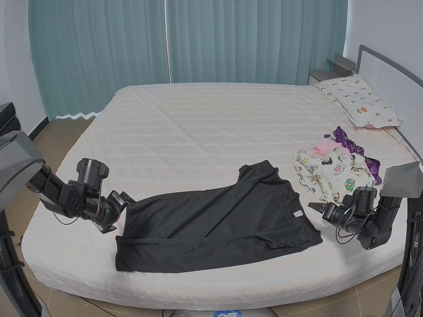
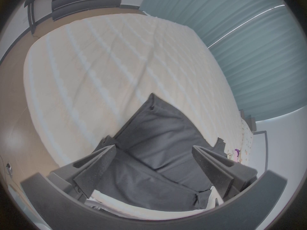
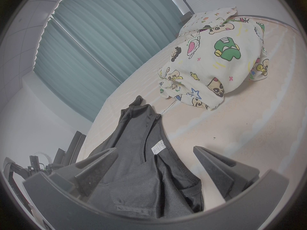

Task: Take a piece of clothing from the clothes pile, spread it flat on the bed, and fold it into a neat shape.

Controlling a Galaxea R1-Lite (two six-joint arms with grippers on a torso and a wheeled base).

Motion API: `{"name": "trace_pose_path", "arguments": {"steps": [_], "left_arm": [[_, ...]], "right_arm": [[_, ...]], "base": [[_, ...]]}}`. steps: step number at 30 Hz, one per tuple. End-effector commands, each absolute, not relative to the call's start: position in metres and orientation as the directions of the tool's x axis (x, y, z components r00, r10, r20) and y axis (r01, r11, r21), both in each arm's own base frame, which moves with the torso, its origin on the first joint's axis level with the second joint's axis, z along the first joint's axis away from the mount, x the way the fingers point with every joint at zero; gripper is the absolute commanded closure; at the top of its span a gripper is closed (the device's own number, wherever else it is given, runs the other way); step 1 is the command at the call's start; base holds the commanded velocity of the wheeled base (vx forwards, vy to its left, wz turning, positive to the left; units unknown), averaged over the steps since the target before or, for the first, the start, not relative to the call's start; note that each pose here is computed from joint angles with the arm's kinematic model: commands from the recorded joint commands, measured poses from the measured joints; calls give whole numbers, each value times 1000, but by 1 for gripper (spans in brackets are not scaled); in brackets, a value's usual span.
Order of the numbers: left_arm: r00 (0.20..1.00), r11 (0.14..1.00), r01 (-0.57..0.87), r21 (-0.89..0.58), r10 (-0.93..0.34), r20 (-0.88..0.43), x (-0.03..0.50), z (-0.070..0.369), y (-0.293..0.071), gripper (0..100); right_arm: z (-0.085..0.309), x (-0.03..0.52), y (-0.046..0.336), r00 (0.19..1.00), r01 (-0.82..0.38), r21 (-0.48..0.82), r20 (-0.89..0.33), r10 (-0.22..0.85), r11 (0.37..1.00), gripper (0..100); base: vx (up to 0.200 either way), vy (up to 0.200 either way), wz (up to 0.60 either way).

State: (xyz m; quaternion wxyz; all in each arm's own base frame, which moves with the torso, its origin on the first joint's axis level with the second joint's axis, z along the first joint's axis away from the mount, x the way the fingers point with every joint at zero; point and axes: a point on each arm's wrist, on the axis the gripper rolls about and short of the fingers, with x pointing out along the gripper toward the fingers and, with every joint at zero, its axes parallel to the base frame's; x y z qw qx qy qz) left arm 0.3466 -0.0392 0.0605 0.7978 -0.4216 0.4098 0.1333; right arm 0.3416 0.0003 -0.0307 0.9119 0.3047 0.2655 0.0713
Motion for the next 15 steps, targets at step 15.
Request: {"name": "trace_pose_path", "arguments": {"steps": [15], "left_arm": [[668, 709, -483, -514, -82, -740, 458, -5, -37, 0]], "right_arm": [[-33, 341, 14, 835, 4, 591, -446, 323, 806, 0]], "base": [[0, 0, 0]]}}
